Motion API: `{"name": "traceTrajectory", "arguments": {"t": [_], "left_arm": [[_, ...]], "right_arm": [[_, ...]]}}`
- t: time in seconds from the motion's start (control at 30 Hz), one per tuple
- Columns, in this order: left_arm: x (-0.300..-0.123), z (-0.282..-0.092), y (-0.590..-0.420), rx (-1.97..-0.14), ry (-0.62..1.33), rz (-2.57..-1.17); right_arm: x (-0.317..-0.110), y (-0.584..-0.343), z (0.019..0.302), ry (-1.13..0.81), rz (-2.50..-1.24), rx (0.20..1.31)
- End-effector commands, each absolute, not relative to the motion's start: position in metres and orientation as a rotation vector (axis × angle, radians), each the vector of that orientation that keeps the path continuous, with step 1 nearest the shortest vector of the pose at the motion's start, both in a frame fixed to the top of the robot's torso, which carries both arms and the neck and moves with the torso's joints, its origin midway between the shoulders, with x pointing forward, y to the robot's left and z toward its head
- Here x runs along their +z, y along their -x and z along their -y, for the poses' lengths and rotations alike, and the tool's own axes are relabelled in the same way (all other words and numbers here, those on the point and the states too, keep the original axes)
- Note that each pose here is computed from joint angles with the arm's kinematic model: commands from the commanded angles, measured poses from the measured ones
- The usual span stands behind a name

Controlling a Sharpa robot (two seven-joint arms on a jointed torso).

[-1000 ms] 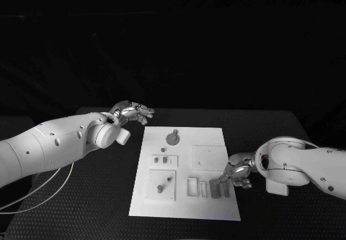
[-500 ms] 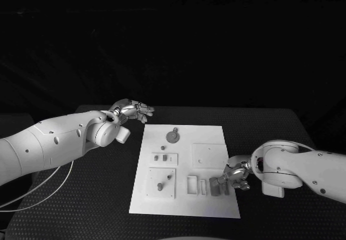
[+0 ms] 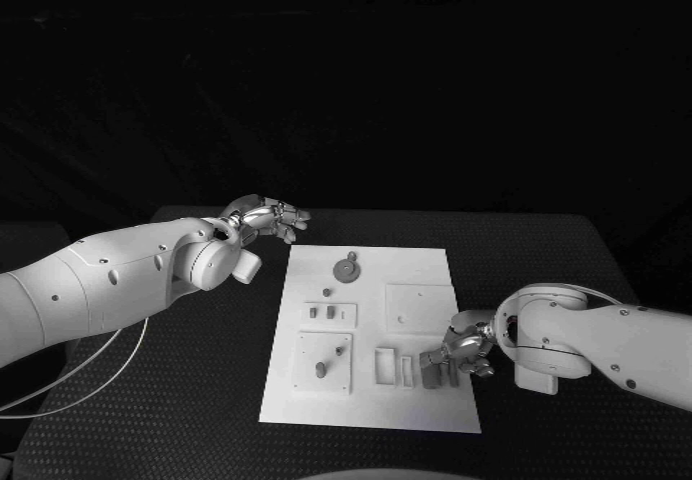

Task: Assemble the parts on the task board

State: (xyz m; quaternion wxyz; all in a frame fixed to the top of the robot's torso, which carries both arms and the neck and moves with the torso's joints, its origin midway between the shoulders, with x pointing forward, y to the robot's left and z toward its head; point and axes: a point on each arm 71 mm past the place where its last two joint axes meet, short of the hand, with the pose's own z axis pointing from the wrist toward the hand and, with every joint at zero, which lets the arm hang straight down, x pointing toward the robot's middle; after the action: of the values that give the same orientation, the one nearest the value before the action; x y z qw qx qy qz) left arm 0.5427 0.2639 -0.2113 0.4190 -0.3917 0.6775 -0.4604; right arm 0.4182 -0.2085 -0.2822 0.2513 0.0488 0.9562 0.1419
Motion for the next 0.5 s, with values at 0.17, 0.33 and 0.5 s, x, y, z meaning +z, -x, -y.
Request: {"name": "traceTrajectory", "arguments": {"t": [0.17, 0.33, 0.5], "left_arm": [[-0.211, -0.261, -0.541, -1.179, 0.977, -1.709], [-0.211, -0.262, -0.541, -1.179, 0.979, -1.716], [-0.211, -0.262, -0.54, -1.182, 0.978, -1.719]], "right_arm": [[-0.285, -0.417, 0.205, -0.107, -2.605, 0.358], [-0.289, -0.416, 0.202, -0.086, -2.584, 0.332], [-0.296, -0.413, 0.197, -0.057, -2.574, 0.315]]}}
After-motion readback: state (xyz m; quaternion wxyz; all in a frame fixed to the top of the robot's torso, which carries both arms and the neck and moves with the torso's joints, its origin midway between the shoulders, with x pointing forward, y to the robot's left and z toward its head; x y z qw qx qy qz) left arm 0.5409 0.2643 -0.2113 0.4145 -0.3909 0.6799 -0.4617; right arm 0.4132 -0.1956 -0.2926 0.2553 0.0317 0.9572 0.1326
